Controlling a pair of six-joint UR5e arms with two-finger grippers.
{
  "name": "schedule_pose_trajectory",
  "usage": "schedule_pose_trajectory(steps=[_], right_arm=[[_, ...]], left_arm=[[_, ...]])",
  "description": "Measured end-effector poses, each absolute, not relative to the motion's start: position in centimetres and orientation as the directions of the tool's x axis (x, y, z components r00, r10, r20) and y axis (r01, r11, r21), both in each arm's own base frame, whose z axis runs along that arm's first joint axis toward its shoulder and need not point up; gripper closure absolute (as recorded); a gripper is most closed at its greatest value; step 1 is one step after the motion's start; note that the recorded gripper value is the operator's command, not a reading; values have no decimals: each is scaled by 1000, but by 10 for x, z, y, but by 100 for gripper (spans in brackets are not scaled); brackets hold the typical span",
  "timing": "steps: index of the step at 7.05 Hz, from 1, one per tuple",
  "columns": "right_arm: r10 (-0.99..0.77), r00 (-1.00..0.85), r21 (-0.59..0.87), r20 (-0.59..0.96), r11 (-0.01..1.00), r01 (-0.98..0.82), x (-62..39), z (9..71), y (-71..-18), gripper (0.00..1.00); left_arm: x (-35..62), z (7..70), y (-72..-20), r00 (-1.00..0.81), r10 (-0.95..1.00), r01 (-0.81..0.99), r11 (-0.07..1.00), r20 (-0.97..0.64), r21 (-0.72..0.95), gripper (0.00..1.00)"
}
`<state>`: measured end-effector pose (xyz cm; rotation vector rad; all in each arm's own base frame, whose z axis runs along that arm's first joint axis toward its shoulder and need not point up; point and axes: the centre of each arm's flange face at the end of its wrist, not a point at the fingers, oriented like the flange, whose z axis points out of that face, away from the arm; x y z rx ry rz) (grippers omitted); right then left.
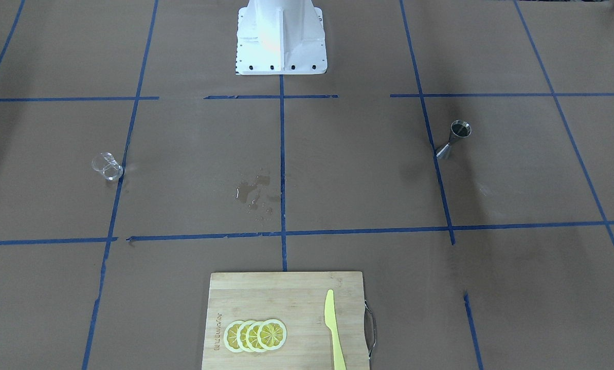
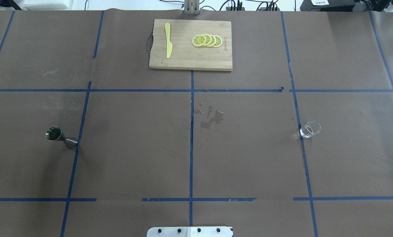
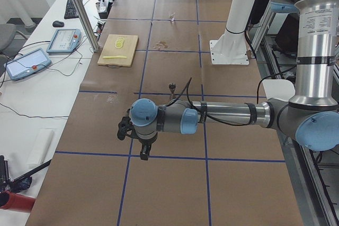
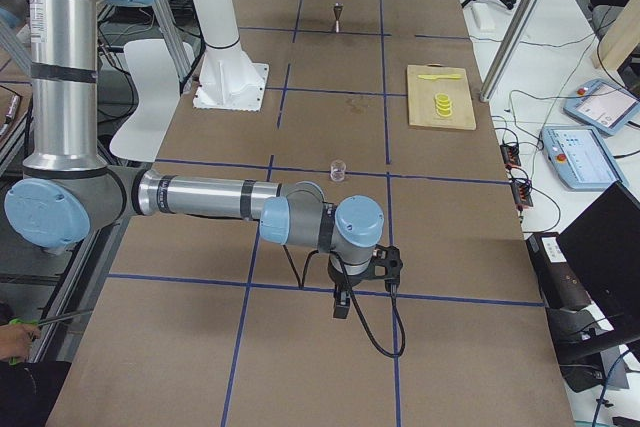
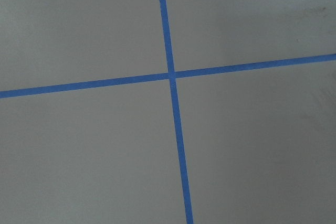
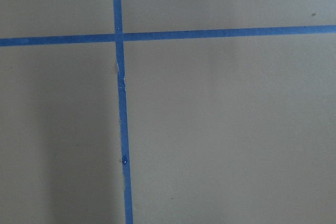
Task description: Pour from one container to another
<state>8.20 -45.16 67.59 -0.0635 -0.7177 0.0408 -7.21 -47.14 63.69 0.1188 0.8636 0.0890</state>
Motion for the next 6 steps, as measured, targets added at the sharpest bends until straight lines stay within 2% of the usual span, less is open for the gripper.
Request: schedule_pose_trajectory(steps=[6], right_arm=[[62, 751, -77, 657, 997, -15, 82, 678, -452, 0]], left_arm=[[-72, 637, -471, 647, 127, -31, 990, -752, 141, 0]])
